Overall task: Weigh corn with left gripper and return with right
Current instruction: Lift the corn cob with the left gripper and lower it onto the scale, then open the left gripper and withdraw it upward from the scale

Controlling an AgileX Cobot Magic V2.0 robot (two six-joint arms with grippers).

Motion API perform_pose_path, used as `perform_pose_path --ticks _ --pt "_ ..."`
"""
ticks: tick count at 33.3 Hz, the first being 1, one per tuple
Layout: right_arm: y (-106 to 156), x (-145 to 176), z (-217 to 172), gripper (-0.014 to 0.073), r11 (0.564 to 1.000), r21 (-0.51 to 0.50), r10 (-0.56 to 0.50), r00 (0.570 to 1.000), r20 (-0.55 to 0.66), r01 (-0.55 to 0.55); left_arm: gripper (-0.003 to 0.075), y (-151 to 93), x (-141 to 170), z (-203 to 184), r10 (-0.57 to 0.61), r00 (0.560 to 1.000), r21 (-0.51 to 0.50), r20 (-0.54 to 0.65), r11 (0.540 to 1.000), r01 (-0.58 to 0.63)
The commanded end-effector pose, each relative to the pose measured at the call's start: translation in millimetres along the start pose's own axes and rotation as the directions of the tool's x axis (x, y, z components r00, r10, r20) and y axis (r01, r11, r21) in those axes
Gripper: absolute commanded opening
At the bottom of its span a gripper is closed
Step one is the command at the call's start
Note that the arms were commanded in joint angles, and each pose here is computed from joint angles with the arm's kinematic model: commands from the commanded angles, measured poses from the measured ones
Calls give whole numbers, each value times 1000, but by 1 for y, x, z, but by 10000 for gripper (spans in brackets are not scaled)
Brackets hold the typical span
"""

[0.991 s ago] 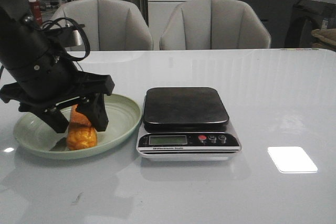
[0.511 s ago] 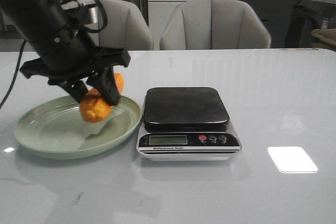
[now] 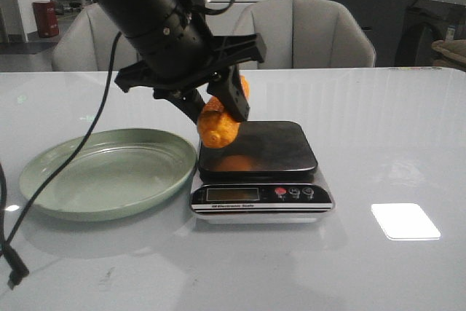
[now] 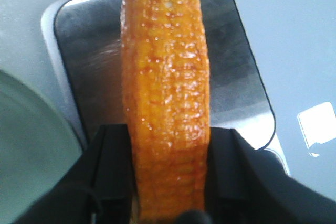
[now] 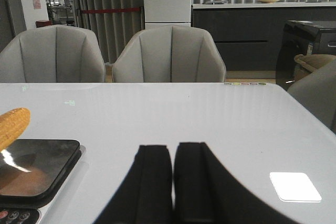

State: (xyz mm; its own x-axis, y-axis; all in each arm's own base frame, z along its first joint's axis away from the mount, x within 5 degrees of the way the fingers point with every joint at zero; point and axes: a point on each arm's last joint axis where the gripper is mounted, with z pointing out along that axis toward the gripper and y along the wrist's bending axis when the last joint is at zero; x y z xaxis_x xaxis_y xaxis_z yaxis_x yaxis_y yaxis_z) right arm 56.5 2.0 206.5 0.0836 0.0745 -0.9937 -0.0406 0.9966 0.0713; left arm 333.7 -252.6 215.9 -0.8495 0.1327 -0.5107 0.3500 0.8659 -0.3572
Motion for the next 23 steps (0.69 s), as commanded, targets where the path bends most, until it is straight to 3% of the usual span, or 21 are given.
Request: perform_pose_path --ticks 1,4,6,15,23 --pt "0 -5 -2 185 1000 -3 -26 995 92 26 317 -19 -17 -14 -38 992 71 118 997 30" --pt "0 -5 -2 185 1000 -3 -26 995 92 26 449 -23 -17 -5 -63 992 89 105 995 54" --pt "0 -5 -2 185 1000 -3 -26 995 92 26 489 -26 -16 -1 -72 993 98 94 993 63" --pt "0 -5 -2 185 1000 -3 -26 995 92 26 458 -32 -18 1 -81 991 116 108 991 68" --pt "0 -5 -2 185 1000 -3 -26 995 92 26 447 -29 -24 -26 -58 991 111 119 993 45"
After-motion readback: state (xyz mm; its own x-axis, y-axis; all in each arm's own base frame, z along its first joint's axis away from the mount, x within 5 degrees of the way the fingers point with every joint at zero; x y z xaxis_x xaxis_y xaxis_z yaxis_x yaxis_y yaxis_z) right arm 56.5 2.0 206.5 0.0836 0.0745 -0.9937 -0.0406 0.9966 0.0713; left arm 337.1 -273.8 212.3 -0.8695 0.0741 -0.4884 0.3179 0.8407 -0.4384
